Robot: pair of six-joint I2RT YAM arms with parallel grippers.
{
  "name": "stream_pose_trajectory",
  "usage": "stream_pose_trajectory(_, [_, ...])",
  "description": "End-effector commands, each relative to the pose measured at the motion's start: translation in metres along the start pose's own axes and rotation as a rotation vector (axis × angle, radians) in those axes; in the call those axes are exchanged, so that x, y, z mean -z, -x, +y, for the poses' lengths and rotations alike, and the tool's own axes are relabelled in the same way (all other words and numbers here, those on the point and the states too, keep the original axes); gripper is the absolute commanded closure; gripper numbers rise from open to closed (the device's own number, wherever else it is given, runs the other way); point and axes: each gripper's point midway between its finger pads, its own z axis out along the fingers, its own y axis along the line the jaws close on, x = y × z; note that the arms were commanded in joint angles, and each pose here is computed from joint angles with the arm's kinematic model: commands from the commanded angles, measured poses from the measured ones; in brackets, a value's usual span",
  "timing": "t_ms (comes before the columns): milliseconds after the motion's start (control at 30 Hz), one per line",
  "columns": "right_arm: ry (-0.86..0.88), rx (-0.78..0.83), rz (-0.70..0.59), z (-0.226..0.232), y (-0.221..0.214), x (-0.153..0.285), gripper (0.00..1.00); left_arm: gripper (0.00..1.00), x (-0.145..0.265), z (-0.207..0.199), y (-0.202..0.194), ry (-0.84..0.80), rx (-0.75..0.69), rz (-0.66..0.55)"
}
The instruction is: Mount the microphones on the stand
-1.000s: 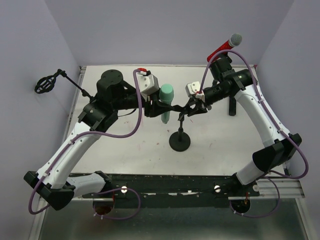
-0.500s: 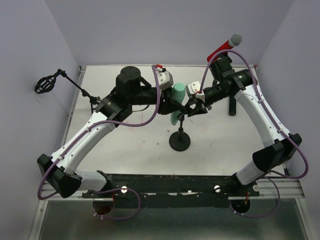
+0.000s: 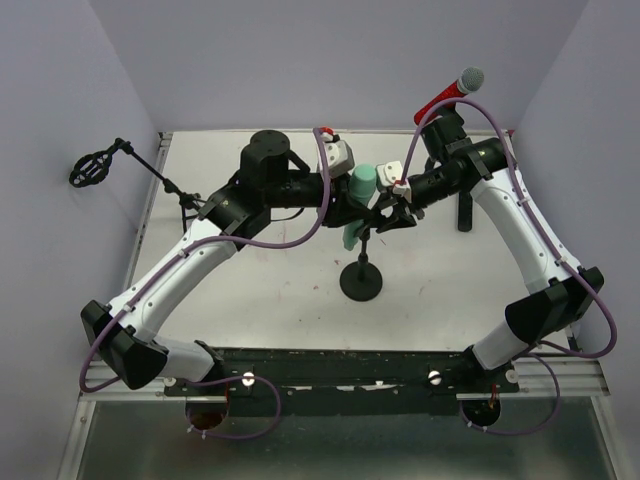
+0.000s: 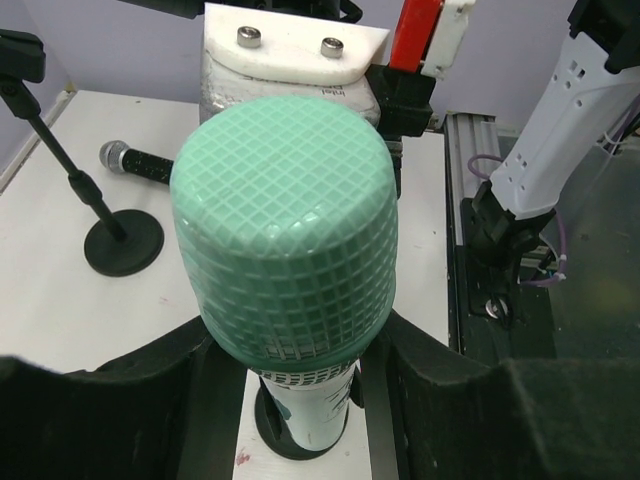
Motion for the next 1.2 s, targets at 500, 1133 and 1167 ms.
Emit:
stream_pose_trajectory(500, [0.058, -0.028, -0.160, 0.031, 0.028, -0.005, 0.86, 1.00, -0.015, 0.021, -0.026, 0.086, 0.055, 0.043])
stream_pose_trajectory(1133, [0.072, -0.033, -0.201, 0.037, 0.028, -0.009, 0.88, 1.00, -0.017, 0.029, -0.056, 0.136, 0.089, 0.079])
stream_pose_trajectory(1167, [0.072, -0.032, -0.203, 0.037, 0.029, -0.009, 0.88, 1.00, -0.017, 0.029, -0.057, 0.135, 0.088, 0.076])
